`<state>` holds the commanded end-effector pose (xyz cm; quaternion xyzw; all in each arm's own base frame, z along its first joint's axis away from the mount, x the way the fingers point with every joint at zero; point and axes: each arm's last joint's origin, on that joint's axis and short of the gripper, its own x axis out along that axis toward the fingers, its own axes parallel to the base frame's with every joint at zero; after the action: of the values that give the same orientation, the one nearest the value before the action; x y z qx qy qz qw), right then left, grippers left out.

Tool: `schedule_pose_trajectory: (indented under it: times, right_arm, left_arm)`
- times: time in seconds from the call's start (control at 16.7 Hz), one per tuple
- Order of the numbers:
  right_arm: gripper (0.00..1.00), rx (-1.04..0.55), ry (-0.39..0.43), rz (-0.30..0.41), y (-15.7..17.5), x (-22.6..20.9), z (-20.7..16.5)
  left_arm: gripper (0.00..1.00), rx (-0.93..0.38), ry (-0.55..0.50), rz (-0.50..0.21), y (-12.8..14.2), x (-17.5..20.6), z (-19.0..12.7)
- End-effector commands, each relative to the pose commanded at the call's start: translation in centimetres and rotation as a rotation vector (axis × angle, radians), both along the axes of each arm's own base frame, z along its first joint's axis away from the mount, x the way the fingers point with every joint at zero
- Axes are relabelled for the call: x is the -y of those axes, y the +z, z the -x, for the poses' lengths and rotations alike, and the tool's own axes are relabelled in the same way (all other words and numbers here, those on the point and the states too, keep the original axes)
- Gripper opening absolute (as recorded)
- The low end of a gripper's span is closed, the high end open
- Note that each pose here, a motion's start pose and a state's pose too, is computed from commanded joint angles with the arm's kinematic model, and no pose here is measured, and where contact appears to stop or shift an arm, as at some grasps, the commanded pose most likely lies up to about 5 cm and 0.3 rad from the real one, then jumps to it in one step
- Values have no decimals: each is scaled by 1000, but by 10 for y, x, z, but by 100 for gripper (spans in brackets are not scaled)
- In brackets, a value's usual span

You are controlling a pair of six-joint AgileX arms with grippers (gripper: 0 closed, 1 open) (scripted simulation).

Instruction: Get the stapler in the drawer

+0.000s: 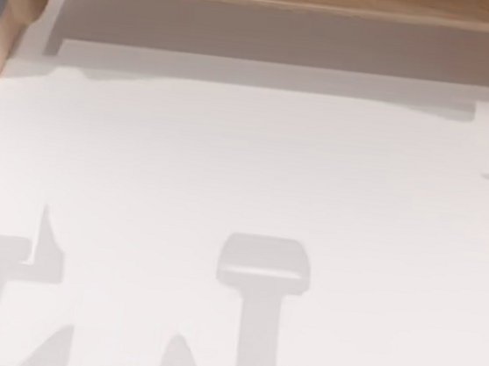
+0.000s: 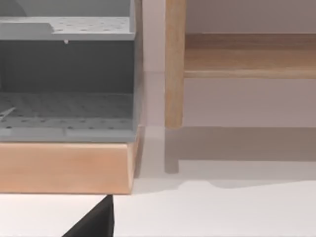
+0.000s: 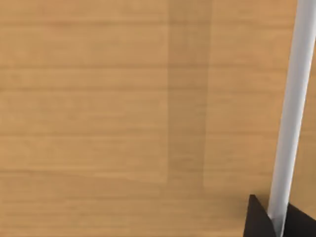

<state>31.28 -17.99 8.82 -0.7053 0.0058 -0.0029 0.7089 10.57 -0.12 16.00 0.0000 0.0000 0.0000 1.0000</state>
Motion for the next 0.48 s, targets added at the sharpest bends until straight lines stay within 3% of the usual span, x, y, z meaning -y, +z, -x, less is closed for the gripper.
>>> schedule_pose_trajectory:
  times: [0.24, 0.48]
  right_arm:
    - [0, -4, -4, -5, -1, 2, -3]
    - [0, 7, -9, -1, 1, 5, -35]
  left_arm:
    - [100, 0, 0, 0, 0, 0, 0]
    - [100, 0, 0, 0, 0, 0, 0]
